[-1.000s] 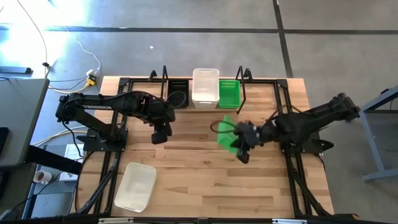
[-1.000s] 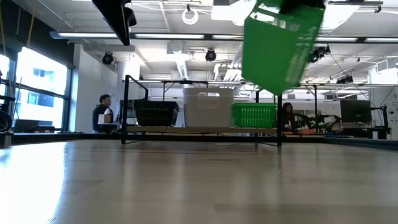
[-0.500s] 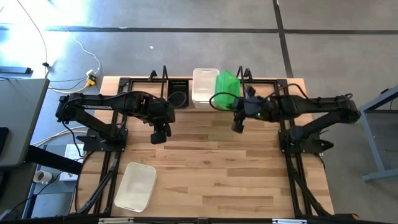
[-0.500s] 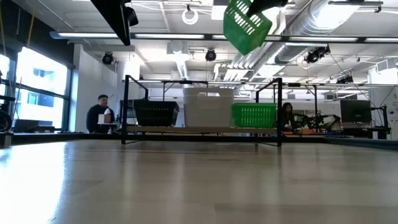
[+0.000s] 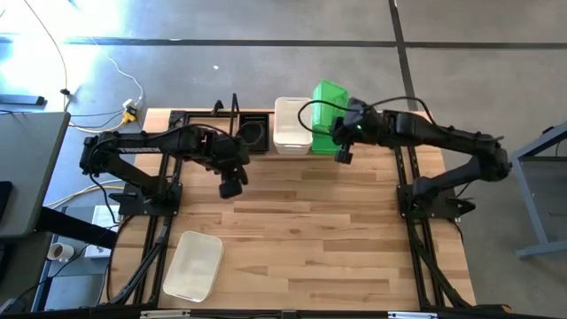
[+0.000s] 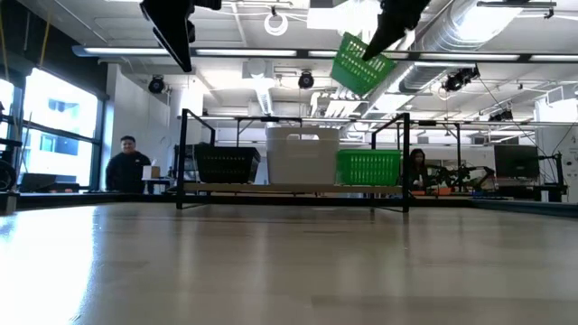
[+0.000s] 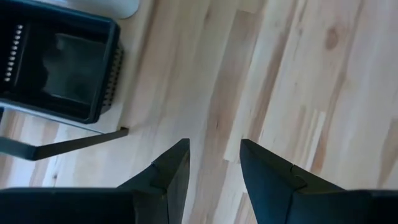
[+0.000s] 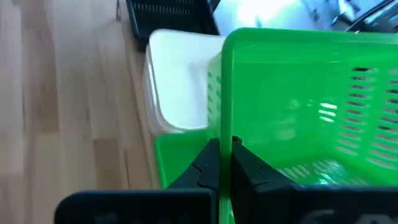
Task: Stack baskets on shelf by color
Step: Stack the green basket on top of the other green baskets on the shelf
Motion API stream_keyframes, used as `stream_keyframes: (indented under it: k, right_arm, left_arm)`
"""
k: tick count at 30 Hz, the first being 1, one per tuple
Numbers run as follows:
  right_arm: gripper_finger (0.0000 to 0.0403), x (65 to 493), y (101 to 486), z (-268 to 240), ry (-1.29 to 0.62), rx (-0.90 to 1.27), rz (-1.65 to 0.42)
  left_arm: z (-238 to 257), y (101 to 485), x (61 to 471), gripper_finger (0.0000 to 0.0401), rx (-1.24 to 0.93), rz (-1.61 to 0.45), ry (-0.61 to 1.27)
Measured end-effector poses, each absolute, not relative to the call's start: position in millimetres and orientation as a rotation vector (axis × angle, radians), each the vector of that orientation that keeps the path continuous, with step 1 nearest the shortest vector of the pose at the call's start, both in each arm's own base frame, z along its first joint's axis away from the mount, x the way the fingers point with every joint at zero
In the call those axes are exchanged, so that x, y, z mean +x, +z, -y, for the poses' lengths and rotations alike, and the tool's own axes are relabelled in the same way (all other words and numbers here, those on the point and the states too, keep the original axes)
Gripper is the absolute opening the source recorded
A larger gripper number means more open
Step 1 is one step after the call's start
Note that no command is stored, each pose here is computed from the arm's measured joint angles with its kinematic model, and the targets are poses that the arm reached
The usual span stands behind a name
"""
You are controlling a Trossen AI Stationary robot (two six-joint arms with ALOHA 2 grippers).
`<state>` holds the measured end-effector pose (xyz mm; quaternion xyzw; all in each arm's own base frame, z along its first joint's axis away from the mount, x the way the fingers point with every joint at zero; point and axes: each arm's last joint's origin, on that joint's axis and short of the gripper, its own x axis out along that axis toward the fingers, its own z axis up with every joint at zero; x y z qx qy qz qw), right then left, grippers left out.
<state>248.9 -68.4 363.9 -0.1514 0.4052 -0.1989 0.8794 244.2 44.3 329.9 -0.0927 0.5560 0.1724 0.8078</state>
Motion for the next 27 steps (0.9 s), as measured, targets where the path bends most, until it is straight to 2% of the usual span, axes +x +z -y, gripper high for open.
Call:
stream_keyframes:
  k: [6, 13, 27]
  right_arm:
    - [0.0000, 264, 359, 84, -0.351, -0.307, -0.996]
    - [0.0000, 280, 329, 91, -0.270, -0.308, -1.192]
    - [0.0000, 306, 284, 99, -0.249, -0.267, -1.372]
  left_arm:
    - [-54, 330, 243, 0.0131, -0.230, -1.181, 0.408]
    - [-62, 330, 241, 0.0131, -0.249, -1.175, 0.441]
    - [-66, 330, 240, 0.0131, -0.245, -1.177, 0.447]
